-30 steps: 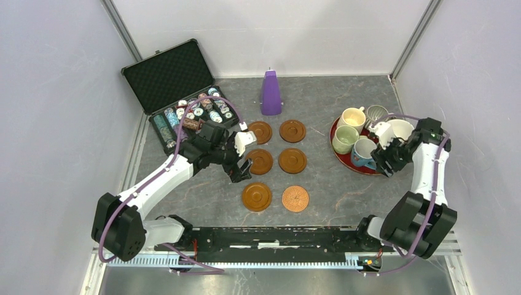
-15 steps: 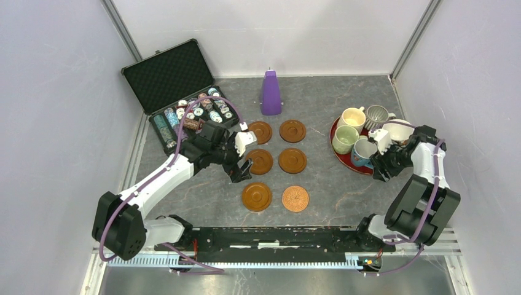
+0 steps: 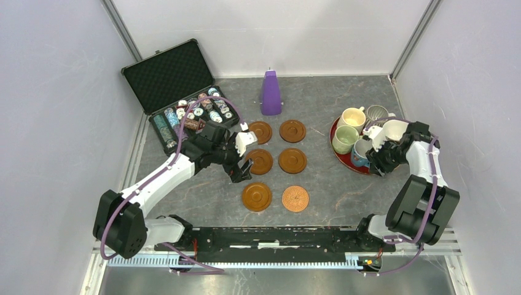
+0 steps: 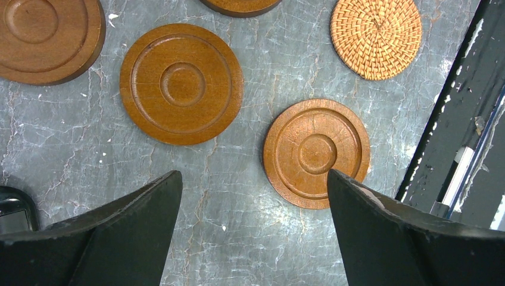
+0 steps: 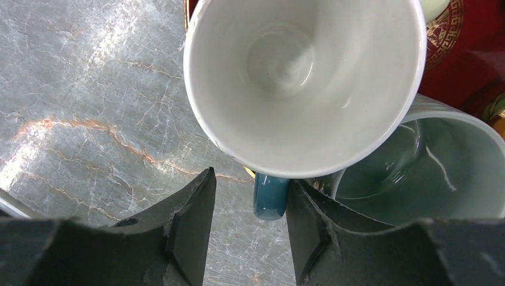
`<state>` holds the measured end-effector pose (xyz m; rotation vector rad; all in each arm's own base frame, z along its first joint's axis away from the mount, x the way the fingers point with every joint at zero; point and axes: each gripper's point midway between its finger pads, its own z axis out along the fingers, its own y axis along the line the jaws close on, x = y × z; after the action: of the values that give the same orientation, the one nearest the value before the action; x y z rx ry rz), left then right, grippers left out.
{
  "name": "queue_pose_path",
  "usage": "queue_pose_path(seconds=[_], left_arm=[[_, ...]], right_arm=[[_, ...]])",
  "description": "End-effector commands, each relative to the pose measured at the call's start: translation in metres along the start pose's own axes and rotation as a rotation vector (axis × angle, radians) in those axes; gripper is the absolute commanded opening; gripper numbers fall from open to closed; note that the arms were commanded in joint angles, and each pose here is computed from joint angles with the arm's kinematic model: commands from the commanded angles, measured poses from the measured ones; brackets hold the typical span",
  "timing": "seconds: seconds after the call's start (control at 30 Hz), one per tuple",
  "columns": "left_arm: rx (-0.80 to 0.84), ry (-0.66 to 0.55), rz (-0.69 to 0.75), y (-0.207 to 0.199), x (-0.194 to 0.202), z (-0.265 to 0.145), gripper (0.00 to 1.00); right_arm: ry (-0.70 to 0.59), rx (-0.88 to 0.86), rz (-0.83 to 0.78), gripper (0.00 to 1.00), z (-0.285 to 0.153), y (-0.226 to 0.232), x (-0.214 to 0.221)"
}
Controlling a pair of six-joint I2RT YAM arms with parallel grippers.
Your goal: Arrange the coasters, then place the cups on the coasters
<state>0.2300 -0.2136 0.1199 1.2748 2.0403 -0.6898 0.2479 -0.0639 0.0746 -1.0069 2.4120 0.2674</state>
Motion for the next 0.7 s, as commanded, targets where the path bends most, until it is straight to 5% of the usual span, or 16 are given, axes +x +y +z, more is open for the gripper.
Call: queue_pose_path(seconds=[0.0, 0.43, 0.67], left_arm=[[-0.02, -0.049, -0.007, 0.006, -0.02, -0.004, 0.97], [-0.023, -0.046, -0.008, 0.006, -0.017, -0.004, 0.97], [-0.028, -0.042, -0.01, 0.007, -0.016, -0.003, 0.97]], right_arm=[[-0.037, 0.007, -0.023, 0.51, 0.002, -0.003, -0.009], [-0.031, 0.063, 0.005, 0.37, 0.016, -0.004, 0.0], [-0.036, 0.067, 0.008, 0.09, 0.012, -0.005, -0.002]])
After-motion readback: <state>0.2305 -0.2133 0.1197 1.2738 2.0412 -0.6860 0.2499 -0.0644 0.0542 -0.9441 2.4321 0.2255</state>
